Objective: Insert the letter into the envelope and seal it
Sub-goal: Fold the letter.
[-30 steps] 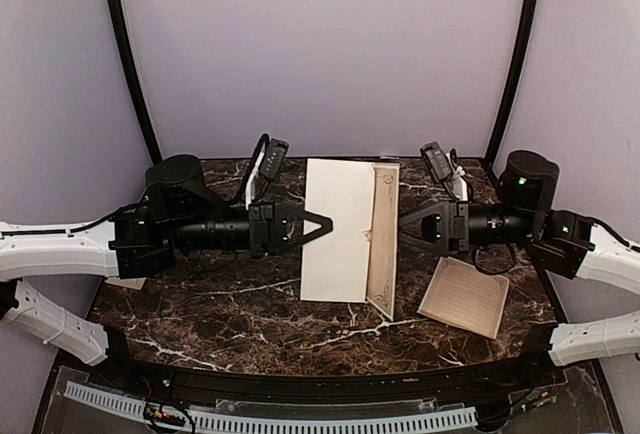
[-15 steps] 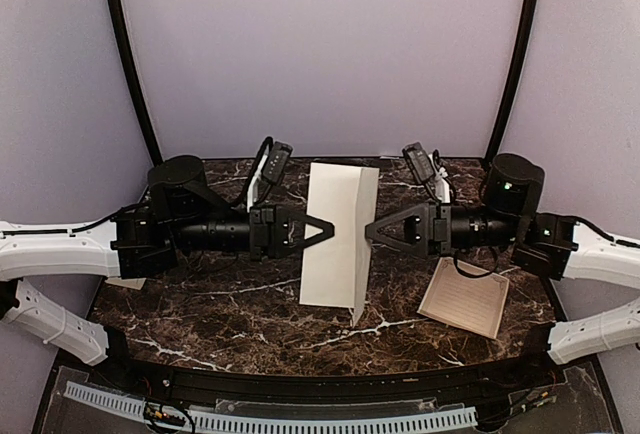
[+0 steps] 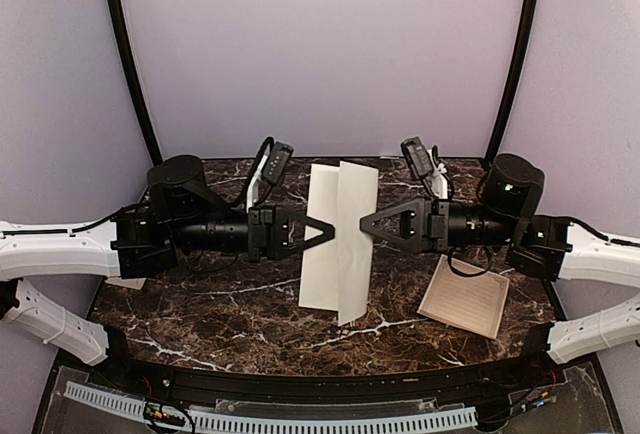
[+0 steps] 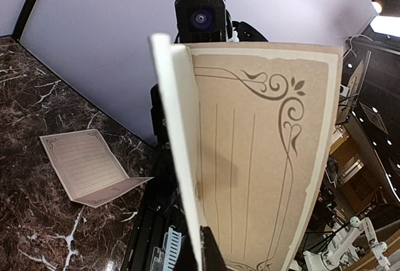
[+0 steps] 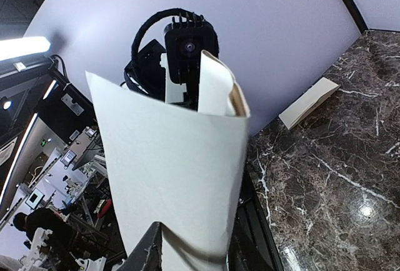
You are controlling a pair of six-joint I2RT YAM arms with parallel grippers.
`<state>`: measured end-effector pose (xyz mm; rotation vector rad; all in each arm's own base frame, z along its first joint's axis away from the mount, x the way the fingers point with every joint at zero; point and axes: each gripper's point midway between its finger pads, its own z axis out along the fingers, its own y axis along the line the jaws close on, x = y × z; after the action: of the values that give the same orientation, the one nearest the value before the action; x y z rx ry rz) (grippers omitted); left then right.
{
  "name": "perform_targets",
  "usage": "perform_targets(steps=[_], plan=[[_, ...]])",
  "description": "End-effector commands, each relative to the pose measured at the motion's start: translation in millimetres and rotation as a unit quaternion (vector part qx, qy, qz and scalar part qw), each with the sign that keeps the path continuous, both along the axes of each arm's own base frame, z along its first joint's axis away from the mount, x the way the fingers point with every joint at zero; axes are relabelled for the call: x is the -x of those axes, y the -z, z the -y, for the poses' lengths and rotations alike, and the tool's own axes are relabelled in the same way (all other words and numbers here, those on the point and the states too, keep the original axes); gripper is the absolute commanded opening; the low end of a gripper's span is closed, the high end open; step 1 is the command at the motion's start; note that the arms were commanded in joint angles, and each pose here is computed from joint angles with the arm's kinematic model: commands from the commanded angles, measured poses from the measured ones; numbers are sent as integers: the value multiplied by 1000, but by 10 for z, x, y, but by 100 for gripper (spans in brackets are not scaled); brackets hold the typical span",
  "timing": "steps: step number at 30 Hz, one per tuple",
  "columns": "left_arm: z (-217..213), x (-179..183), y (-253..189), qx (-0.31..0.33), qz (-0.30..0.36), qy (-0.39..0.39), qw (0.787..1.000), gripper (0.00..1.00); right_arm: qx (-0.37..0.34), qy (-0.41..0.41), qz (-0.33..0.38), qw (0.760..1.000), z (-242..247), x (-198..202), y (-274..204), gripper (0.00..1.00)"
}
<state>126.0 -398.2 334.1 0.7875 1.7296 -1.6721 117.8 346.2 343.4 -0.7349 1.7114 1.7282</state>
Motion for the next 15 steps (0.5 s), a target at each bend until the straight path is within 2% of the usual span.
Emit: perform_targets(steps=[1,8,13,15], plan=[[-25,64,-231,37,21,15,999,0,-25,-3,11,1000,-47,23,-92,30],[-25,71,-240,39,21,18,999,0,-23,-8,10,1000,-101,41,-77,19],[-23,72,-231,38,19,18,999,0,-24,-1,13,1000,-75,35,-91,2],[-26,77,-224,37,17,19,999,8,-25,2,14,1000,-60,31,-102,0]])
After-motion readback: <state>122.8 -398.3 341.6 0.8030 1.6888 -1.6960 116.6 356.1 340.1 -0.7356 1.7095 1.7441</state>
